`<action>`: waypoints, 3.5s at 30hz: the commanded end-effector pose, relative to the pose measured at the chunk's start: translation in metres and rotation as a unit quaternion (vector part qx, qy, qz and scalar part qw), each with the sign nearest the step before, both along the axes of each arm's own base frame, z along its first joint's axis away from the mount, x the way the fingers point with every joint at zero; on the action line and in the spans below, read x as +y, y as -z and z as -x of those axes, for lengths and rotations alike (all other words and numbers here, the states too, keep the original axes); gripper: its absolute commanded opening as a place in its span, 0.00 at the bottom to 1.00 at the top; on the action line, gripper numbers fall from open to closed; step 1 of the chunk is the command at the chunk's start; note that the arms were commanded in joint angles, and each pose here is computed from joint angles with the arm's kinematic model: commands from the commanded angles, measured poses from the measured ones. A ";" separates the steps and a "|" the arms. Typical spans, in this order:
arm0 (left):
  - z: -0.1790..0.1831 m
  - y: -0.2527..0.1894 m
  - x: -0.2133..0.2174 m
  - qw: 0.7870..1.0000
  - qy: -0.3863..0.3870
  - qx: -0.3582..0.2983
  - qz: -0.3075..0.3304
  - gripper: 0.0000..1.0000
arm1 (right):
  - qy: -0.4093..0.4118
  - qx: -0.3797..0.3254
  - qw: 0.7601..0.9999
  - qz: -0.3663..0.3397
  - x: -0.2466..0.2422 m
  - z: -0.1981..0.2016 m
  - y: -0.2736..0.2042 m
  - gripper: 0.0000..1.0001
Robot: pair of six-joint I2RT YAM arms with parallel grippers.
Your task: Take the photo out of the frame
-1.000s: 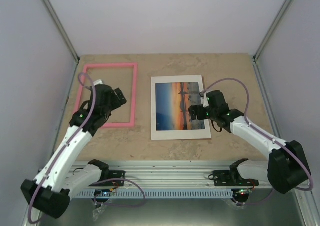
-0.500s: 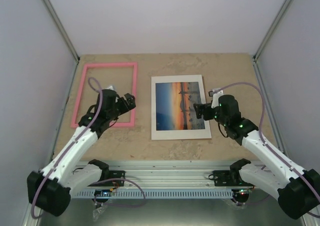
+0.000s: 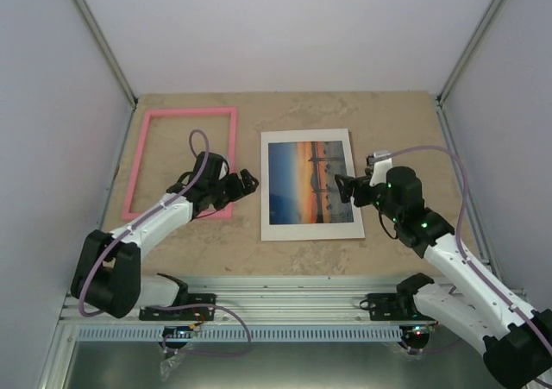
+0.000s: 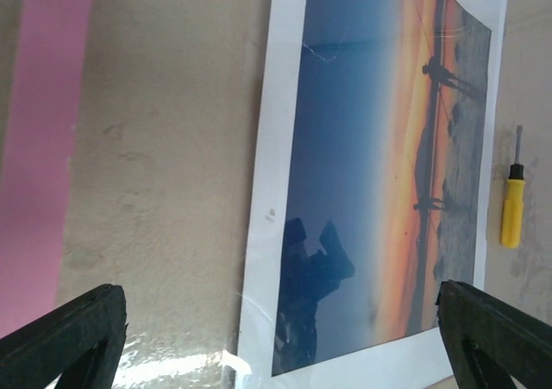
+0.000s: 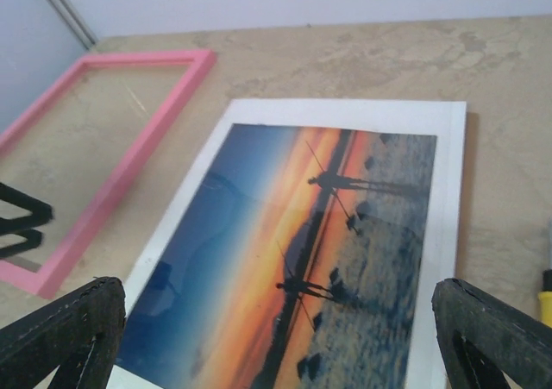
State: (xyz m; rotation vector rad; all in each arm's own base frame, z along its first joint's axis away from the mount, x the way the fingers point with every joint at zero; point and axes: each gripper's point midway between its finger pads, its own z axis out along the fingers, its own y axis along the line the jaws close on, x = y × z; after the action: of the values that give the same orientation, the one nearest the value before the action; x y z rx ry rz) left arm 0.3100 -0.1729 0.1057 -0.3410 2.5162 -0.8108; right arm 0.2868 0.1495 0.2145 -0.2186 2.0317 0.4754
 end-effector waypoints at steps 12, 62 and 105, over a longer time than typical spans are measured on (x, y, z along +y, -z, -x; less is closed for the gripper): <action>0.007 0.031 -0.039 0.998 0.035 0.038 0.042 1.00 | -0.086 0.001 0.996 -0.006 0.018 0.023 0.018 0.98; 0.019 0.023 -0.089 0.983 0.112 0.090 0.113 1.00 | -0.110 0.058 0.992 0.008 0.032 0.016 0.060 0.94; 0.028 0.024 -0.091 0.988 0.112 0.096 0.038 1.00 | -0.111 0.090 0.990 0.007 0.037 0.020 0.071 0.94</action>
State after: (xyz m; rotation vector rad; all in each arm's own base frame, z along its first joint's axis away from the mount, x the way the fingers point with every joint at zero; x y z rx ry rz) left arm 0.2960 -0.2923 0.0888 -0.1182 2.7061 -1.0905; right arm 0.2676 0.1803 0.1393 -0.4210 2.1999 0.6151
